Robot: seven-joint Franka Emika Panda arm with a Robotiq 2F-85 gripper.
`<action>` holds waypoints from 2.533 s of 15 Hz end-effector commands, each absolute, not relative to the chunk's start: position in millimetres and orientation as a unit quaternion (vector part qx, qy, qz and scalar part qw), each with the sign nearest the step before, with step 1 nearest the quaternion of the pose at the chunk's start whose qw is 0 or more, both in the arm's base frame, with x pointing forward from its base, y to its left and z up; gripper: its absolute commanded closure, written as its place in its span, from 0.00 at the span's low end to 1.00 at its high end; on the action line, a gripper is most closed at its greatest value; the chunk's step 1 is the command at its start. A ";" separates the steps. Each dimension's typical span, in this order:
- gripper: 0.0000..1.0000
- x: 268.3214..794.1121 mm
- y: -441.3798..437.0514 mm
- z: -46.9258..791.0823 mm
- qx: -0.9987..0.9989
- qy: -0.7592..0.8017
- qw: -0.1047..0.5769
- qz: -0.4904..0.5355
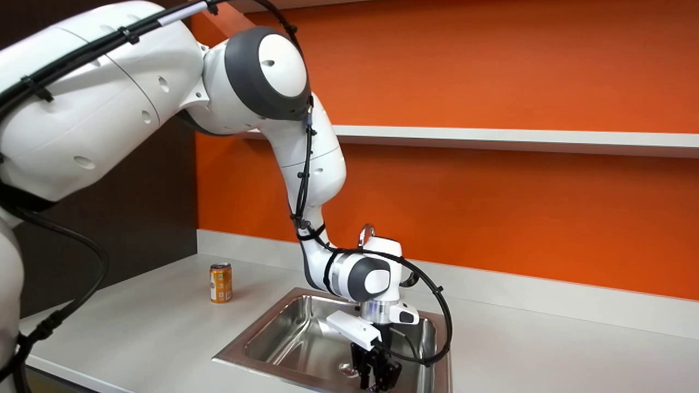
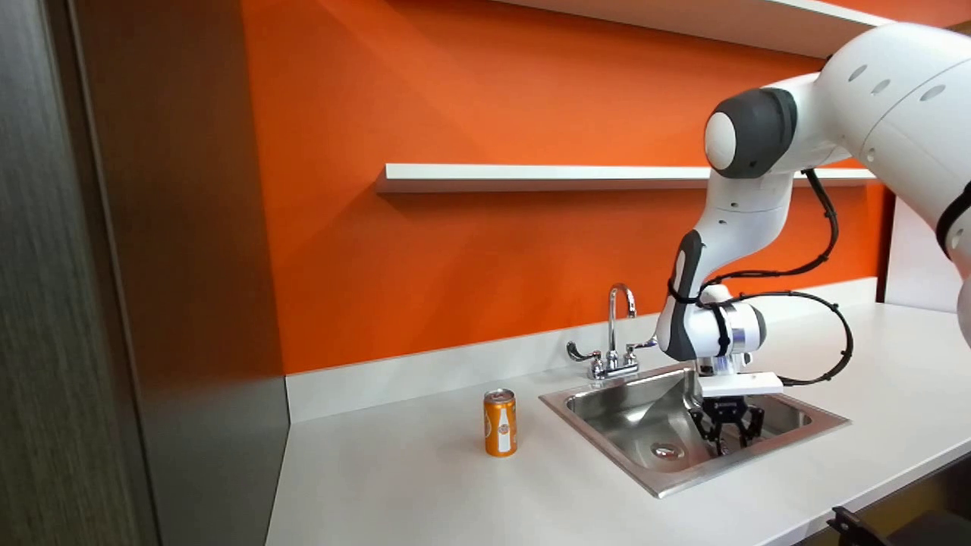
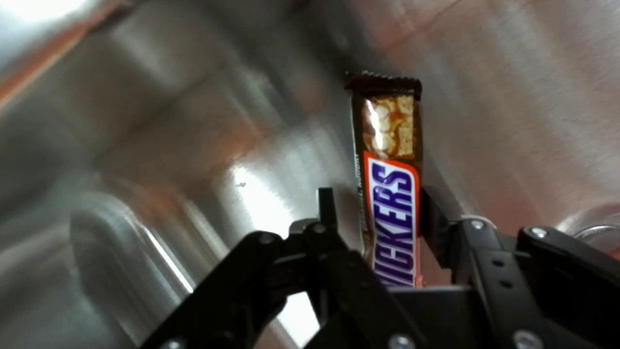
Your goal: Take the brown packet out of the sink and place it on the left side of the countertop.
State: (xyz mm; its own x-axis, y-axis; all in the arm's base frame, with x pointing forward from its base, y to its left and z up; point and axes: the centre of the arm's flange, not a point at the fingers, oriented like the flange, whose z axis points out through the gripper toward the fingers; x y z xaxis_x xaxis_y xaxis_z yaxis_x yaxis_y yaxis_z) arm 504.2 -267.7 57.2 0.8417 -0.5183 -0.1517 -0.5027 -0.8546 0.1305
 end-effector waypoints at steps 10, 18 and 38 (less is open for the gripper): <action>0.95 509.8 -269.8 63.5 0.958 -0.269 0.047 -0.092; 0.95 513.7 -259.8 121.8 0.961 -0.262 0.047 -0.072; 0.95 517.7 -103.9 227.7 0.991 -0.028 0.108 -0.073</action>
State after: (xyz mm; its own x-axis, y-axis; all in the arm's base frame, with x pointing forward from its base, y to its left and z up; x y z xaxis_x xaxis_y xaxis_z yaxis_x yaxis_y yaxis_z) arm 521.8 -146.2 217.0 0.9810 -0.1611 -0.1085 -0.1399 -0.9736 0.1802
